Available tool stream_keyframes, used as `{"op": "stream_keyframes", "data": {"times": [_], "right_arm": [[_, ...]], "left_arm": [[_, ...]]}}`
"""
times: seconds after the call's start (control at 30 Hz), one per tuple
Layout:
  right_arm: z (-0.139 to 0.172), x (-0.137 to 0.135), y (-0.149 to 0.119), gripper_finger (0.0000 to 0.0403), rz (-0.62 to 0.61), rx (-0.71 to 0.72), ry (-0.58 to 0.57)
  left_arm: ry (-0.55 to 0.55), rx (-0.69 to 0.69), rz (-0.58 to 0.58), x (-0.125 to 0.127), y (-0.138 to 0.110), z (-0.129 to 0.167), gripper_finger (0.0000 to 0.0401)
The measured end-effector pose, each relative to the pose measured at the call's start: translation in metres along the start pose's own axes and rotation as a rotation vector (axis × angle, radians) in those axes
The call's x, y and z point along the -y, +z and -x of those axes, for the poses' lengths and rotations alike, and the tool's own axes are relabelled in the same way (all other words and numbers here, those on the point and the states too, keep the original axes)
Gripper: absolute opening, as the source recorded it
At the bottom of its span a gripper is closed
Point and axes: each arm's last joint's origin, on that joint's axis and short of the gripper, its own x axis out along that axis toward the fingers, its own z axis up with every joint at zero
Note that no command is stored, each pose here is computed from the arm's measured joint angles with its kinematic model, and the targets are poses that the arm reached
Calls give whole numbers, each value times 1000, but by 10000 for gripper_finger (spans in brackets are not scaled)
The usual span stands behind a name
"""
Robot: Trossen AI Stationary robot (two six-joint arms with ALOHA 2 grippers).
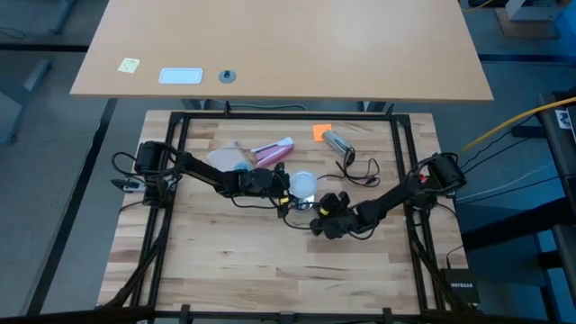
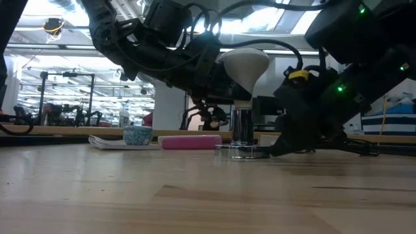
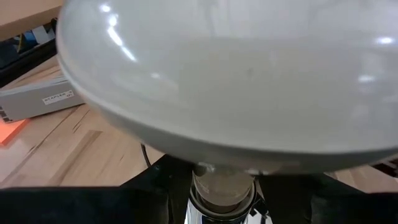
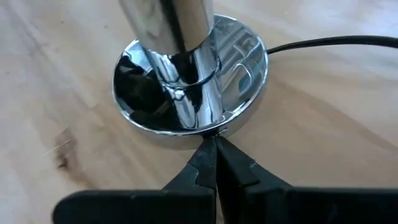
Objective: Screw lightbulb
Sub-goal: Insert the white lightbulb into the silver desk lamp
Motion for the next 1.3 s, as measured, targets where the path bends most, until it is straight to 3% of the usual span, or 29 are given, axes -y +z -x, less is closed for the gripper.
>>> {"op": "stream_keyframes", "data": {"times": [0.4,0.6,0.8,1.13,1.3], "right_arm": [[11,11,12,1,66,-51,-58],[28,1,31,1,64,-90,117],[26,-14,34,1,91,-68,292],[-1,-18,12,1,106,-109,250],[-6,-15,8,1,72,-60,165]], "left_arm": [[2,0,0,0,0,0,150],[0,0,0,0,0,0,150],[-1,0,0,0,0,0,150],[-1,0,-2,0,0,0,150],[-2,-1,-2,0,0,0,150]]}}
